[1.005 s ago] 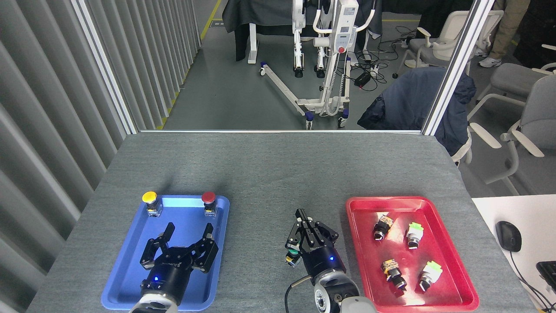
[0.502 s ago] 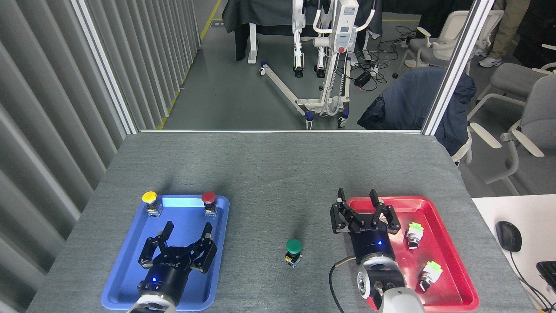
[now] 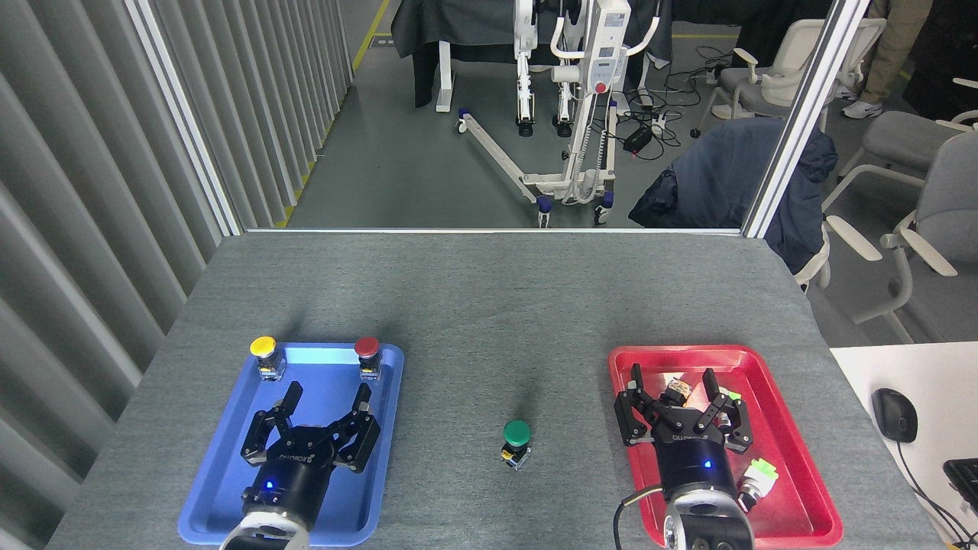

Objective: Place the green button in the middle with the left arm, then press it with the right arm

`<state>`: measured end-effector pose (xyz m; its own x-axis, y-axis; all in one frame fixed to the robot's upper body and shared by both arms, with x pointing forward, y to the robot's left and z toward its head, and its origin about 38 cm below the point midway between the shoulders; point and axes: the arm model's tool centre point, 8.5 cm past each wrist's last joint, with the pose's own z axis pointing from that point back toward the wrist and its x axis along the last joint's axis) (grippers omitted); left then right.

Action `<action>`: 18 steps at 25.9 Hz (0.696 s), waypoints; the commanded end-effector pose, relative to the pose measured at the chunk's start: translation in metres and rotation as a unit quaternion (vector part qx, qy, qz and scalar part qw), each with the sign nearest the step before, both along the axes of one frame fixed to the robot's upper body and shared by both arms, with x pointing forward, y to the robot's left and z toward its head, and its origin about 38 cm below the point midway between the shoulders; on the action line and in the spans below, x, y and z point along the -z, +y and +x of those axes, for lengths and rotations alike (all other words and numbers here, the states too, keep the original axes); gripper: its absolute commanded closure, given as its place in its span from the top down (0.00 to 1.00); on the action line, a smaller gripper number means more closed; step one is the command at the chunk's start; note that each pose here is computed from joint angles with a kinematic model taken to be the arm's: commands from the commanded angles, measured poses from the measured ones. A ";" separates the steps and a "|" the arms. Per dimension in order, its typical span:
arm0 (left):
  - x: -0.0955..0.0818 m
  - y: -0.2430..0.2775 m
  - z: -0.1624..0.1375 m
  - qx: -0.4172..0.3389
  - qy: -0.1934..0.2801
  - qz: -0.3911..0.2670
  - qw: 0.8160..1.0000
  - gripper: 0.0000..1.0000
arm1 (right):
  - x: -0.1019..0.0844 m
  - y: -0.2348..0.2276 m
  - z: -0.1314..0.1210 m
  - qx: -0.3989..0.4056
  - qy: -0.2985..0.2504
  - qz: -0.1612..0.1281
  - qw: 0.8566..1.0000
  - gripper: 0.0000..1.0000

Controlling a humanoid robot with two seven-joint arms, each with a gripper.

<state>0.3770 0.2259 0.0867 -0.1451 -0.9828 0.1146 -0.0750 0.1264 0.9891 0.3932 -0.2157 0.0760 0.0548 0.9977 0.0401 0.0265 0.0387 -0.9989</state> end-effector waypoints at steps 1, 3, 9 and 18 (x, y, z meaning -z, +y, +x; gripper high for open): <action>-0.003 0.001 0.000 0.002 -0.005 0.002 1.000 0.98 | -0.002 -0.007 -0.006 0.004 -0.010 0.004 1.000 1.00; -0.005 0.002 0.001 0.002 -0.008 0.003 1.000 0.98 | -0.003 -0.013 -0.005 -0.002 -0.012 0.004 1.000 1.00; -0.003 0.003 -0.002 0.000 -0.005 0.002 1.000 0.98 | 0.003 -0.024 -0.010 -0.010 -0.006 0.009 1.000 1.00; -0.003 0.008 -0.003 0.000 -0.005 0.009 1.000 0.98 | -0.005 -0.039 -0.009 -0.009 -0.021 0.009 1.000 1.00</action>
